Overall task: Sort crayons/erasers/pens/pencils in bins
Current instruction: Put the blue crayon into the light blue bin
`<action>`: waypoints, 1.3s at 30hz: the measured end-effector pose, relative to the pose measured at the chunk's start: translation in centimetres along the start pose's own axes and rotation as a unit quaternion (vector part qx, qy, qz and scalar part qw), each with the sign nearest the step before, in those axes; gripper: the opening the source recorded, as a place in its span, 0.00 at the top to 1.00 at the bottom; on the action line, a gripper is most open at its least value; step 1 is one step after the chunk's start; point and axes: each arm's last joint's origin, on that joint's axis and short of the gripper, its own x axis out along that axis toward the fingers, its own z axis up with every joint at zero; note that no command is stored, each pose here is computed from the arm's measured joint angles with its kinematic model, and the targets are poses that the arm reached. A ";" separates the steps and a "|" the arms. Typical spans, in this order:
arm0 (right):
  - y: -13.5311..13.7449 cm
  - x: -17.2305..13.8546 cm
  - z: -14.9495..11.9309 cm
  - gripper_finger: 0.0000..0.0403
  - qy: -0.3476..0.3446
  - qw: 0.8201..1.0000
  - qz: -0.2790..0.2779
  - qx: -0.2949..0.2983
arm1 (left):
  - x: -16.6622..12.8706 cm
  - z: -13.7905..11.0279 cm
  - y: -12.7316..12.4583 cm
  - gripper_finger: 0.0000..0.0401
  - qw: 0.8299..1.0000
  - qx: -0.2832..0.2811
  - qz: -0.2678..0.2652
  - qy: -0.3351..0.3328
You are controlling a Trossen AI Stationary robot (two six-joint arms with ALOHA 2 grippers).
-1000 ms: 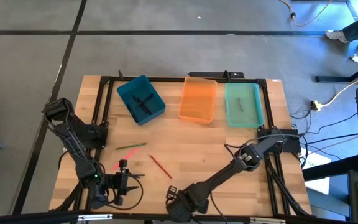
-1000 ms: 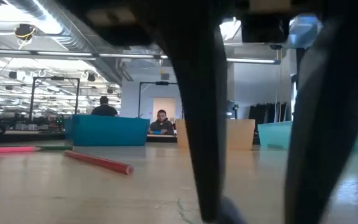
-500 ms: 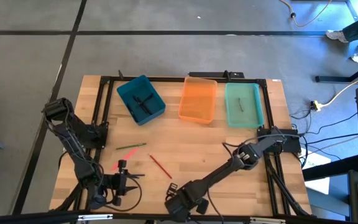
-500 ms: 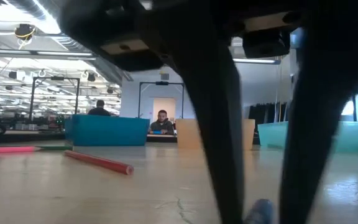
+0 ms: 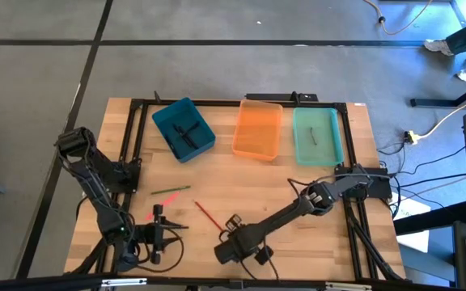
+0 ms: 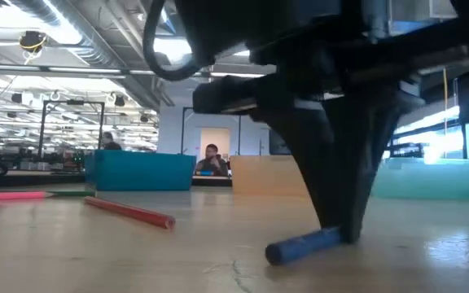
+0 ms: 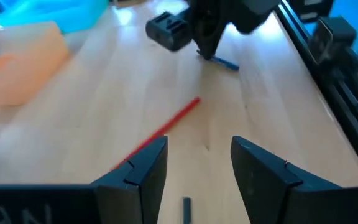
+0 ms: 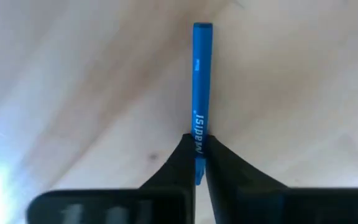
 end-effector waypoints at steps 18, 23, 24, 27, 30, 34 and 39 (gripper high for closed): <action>-5.3 -6.5 -4.1 0.98 -0.039 0.990 -0.042 0.126 | 1.3 0.6 0.8 0.58 0.999 -0.017 0.030 -0.002; -6.1 -7.4 -4.7 0.97 -0.050 0.986 -0.057 0.150 | 1.0 0.5 0.6 0.58 0.999 -0.016 0.027 -0.005; -6.1 -7.4 -4.7 0.97 -0.049 0.985 -0.063 0.150 | 0.9 0.5 0.6 0.58 1.000 -0.016 0.026 -0.006; -6.6 -7.4 -4.7 0.97 -0.054 0.984 -0.084 0.150 | 0.9 0.5 0.7 0.58 0.999 -0.013 0.042 -0.020; -8.5 -7.6 -4.5 0.97 -0.096 0.974 -0.116 0.169 | 0.7 0.7 1.0 0.58 0.997 -0.012 0.062 -0.037; -11.9 -7.8 -5.1 0.97 -0.146 0.952 -0.146 0.227 | 0.3 1.2 2.0 0.58 0.996 -0.036 0.072 -0.037; -16.6 -7.6 -6.7 0.97 -0.198 0.933 -0.142 0.265 | -1.2 1.3 4.4 0.58 0.992 -0.071 0.104 -0.030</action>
